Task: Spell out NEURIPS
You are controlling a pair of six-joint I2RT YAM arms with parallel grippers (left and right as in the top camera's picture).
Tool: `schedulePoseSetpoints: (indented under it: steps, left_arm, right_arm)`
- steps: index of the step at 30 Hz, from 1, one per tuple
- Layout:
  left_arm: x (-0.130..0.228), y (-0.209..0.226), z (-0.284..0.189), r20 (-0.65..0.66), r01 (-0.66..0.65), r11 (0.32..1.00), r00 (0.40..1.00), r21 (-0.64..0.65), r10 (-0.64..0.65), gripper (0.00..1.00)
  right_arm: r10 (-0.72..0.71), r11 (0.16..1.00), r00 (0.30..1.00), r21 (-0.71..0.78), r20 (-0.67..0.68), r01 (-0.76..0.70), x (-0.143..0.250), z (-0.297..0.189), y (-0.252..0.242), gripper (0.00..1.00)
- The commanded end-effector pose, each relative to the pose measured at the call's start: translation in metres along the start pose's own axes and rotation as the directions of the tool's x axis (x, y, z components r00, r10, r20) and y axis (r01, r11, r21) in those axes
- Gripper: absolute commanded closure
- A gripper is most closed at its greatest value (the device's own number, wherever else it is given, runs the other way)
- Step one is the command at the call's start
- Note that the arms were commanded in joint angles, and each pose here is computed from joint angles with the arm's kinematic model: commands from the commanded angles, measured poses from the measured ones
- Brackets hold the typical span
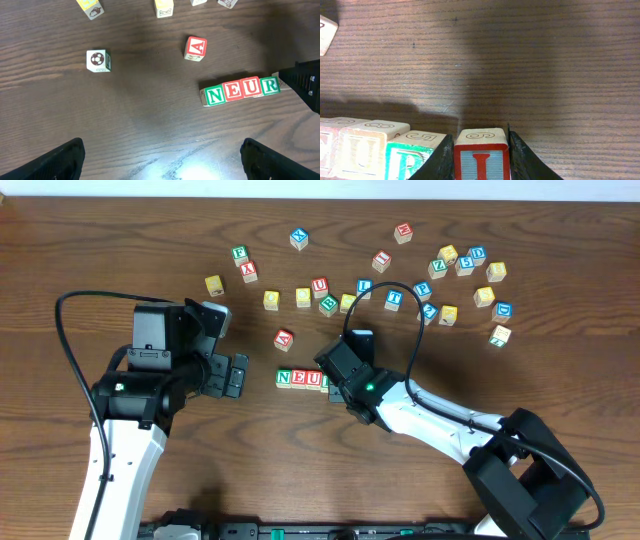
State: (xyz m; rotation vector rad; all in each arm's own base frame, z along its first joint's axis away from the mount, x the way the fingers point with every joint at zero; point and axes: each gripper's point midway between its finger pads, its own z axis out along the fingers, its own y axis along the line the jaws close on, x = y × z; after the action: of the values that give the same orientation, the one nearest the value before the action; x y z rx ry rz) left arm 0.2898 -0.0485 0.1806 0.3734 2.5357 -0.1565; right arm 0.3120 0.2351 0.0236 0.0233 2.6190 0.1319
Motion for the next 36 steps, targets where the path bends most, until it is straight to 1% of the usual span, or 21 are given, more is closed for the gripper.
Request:
schedulePoseSetpoints:
  steps: [1,10,15,20,36]
  left_arm:
    - [-0.0094,0.0035,-0.0067,0.026,-0.006,1.000,1.000,-0.017,0.007,0.02]
    - [-0.0094,0.0035,-0.0067,0.026,-0.006,1.000,1.000,-0.017,0.007,0.02]
    - [-0.0094,0.0035,-0.0067,0.026,-0.006,1.000,1.000,-0.017,0.007,0.02]
    - [-0.0094,0.0035,-0.0067,0.026,-0.006,1.000,1.000,-0.017,0.007,0.02]
    - [-0.0094,0.0035,-0.0067,0.026,-0.006,1.000,1.000,-0.017,0.007,0.02]
  right_arm:
    - [-0.001,1.000,1.000,0.028,0.012,0.001,-0.0007,0.0034,-0.0062,0.75]
    - [0.001,1.000,1.000,0.026,0.019,-0.001,-0.0017,0.0057,-0.0051,0.75]
    - [-0.006,0.999,1.000,0.032,0.012,0.006,0.0015,0.0123,-0.0053,0.73]
    - [-0.006,0.999,1.000,0.032,0.012,0.005,0.0015,0.0123,-0.0053,0.75]
    - [-0.006,1.000,1.000,0.028,0.010,0.005,0.0016,0.0115,-0.0046,0.75]
